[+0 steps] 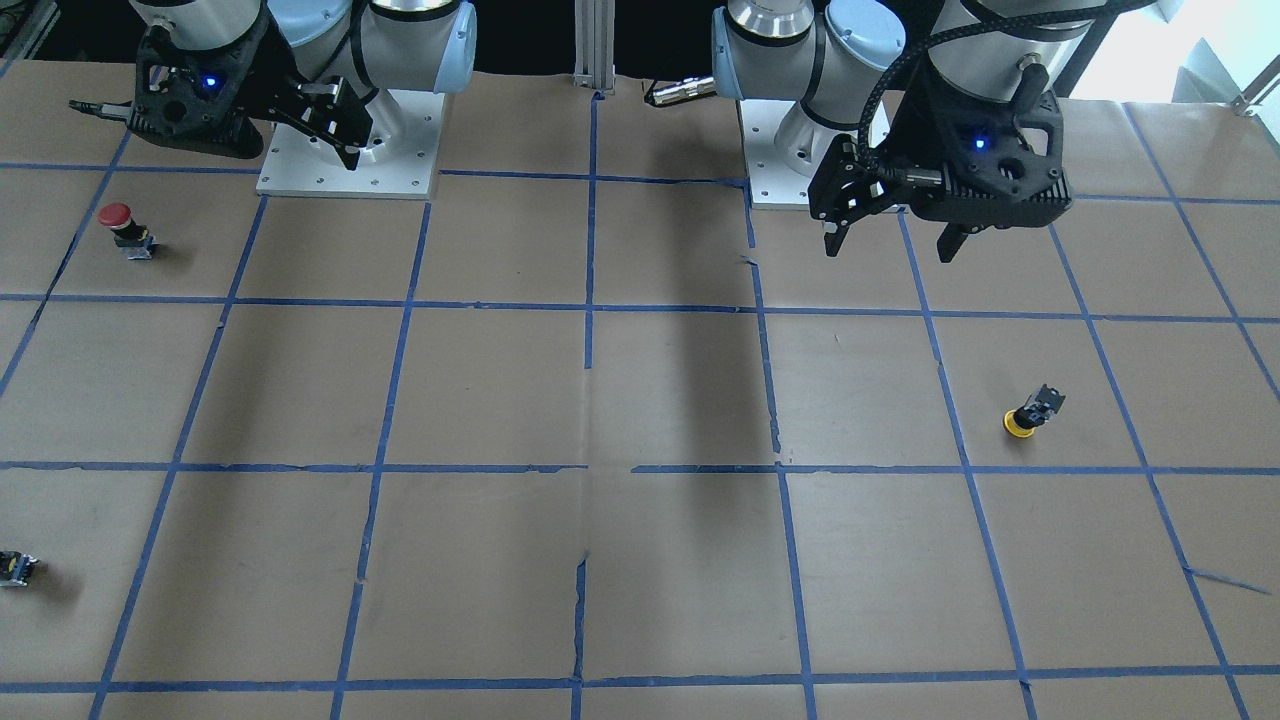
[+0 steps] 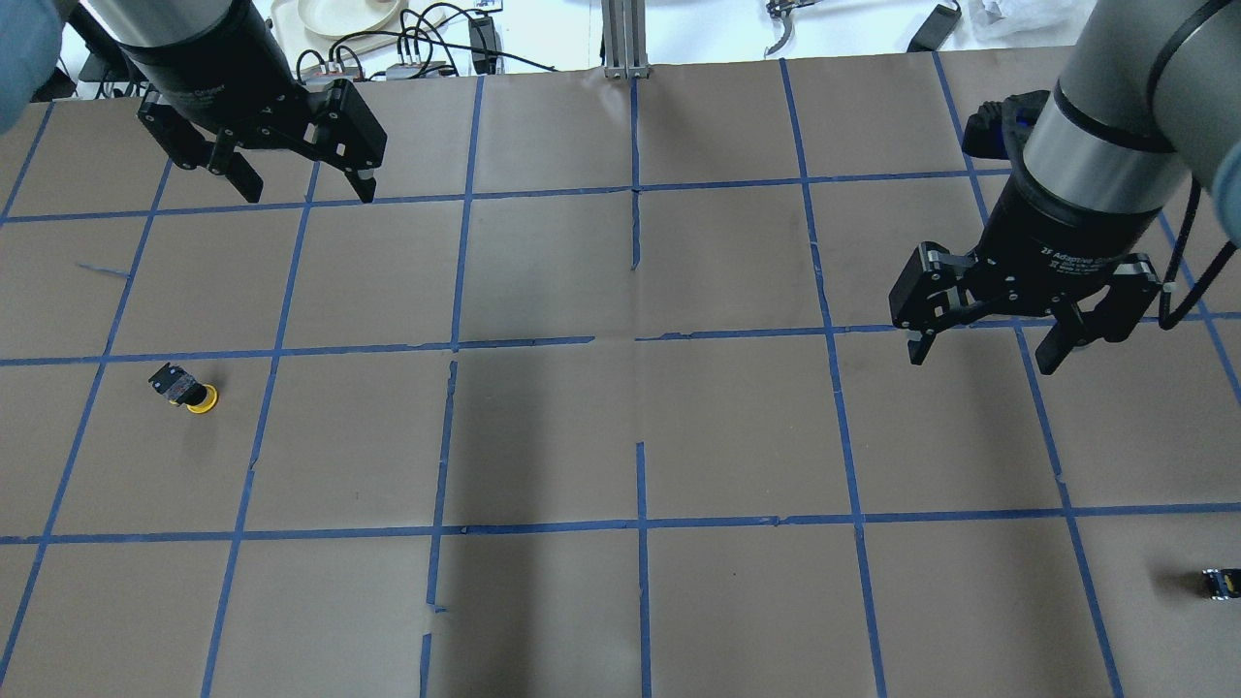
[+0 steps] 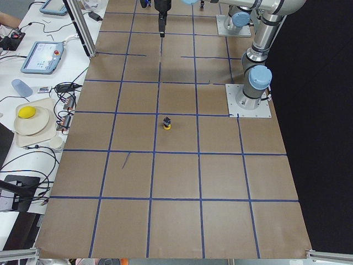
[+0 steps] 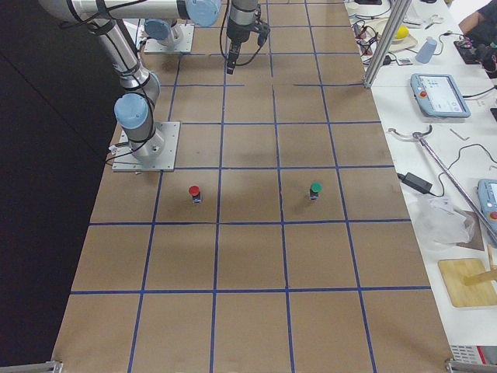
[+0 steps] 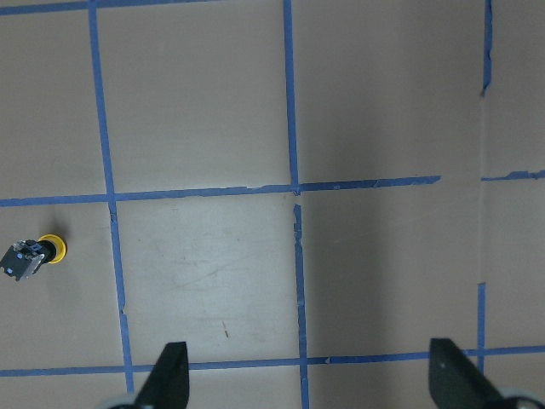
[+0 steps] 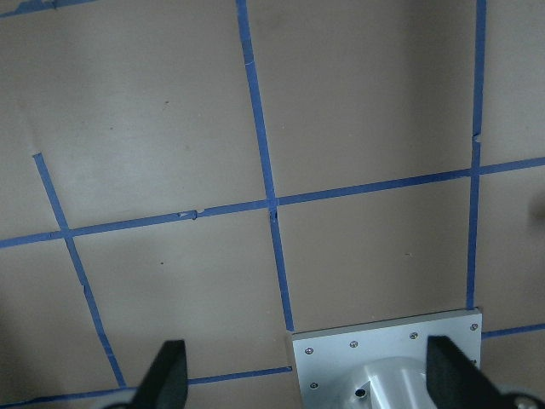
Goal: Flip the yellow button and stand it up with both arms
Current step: 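Move the left gripper toward the yellow button lying on the table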
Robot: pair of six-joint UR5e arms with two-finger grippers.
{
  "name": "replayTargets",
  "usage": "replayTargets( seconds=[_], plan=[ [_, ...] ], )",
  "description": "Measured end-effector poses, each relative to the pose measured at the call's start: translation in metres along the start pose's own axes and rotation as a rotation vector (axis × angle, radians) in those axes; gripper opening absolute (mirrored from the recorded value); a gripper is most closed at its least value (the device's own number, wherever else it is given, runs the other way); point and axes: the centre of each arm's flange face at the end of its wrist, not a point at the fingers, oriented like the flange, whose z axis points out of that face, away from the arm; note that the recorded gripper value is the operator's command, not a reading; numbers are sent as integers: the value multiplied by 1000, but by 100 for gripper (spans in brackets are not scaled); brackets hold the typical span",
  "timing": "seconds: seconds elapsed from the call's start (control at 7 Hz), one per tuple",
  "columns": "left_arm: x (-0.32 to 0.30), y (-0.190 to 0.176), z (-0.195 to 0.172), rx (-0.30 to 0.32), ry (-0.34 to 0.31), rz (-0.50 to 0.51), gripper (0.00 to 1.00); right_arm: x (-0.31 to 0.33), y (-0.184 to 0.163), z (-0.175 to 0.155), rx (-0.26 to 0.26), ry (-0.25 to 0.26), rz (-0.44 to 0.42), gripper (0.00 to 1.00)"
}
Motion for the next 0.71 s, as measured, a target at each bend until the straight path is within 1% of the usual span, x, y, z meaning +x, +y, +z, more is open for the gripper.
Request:
replayTargets(
  seconds=[0.43, 0.57, 0.71],
  plan=[
    [-11, 0, 0, 19, -2, -24, 100, 0, 0, -1, 10, -2, 0, 100],
    [-16, 0, 5, 8, -5, -23, 100, 0, -1, -2, 20, -3, 0, 100],
    [-32, -1, 18, -17, -7, -17, 100, 0, -1, -2, 25, -3, 0, 100]
  ],
)
